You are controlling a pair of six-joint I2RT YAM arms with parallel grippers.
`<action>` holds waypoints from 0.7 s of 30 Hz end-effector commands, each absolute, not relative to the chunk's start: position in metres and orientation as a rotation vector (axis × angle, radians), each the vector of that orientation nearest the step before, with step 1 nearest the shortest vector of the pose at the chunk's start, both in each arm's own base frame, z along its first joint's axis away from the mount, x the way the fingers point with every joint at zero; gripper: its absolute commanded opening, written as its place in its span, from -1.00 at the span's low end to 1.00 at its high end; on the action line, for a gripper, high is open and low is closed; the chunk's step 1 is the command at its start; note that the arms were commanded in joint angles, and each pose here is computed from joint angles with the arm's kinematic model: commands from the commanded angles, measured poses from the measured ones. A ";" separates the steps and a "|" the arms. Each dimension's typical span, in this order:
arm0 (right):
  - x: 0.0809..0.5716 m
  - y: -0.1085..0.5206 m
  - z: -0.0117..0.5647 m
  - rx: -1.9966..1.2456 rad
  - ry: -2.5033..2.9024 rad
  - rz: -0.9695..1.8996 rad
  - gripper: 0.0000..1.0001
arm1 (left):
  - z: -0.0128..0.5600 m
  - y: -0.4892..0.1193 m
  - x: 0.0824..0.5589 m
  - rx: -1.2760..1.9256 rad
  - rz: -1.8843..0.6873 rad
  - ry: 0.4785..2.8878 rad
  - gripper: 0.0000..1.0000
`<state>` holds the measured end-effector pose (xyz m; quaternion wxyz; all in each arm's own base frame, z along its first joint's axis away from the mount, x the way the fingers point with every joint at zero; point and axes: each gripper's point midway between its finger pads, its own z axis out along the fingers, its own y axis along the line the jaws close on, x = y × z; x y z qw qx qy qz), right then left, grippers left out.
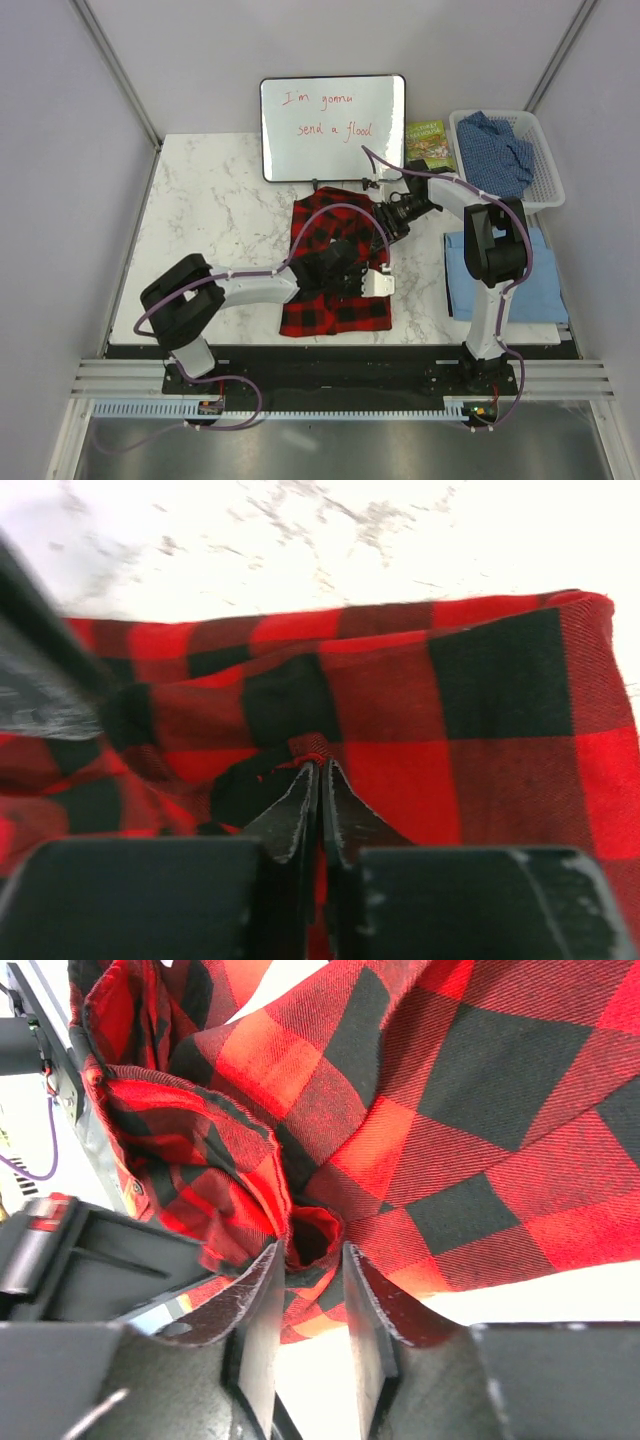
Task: Fold and stack the long sleeve shirts
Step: Fold the shirt
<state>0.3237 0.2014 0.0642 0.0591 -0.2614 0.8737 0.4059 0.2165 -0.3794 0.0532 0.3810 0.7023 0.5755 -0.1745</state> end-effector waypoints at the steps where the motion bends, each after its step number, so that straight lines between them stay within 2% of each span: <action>1: 0.323 0.201 0.075 -0.804 2.591 1.277 -0.23 | 0.106 -0.378 0.240 1.673 -0.385 1.374 -0.95; 12: 0.318 0.186 0.081 -0.784 2.596 1.267 -0.16 | 0.094 -0.318 0.304 1.590 -0.269 1.542 -0.95; 15: 0.318 0.188 0.082 -0.776 2.593 1.277 -0.06 | 0.091 -0.310 0.317 1.560 -0.247 1.581 -0.77; 16: 0.318 0.188 0.082 -0.777 2.594 1.278 -0.04 | 0.090 -0.306 0.319 1.556 -0.238 1.597 -0.58; 18: 0.320 0.189 0.084 -0.776 2.588 1.277 0.03 | 0.092 -0.302 0.324 1.536 -0.238 1.616 -0.49; 19: 0.321 0.189 0.084 -0.775 2.586 1.276 0.06 | 0.088 -0.293 0.324 1.525 -0.242 1.665 -0.37; 21: 0.323 0.189 0.086 -0.773 2.581 1.273 0.08 | 0.094 -0.288 0.326 1.492 -0.256 1.682 -0.31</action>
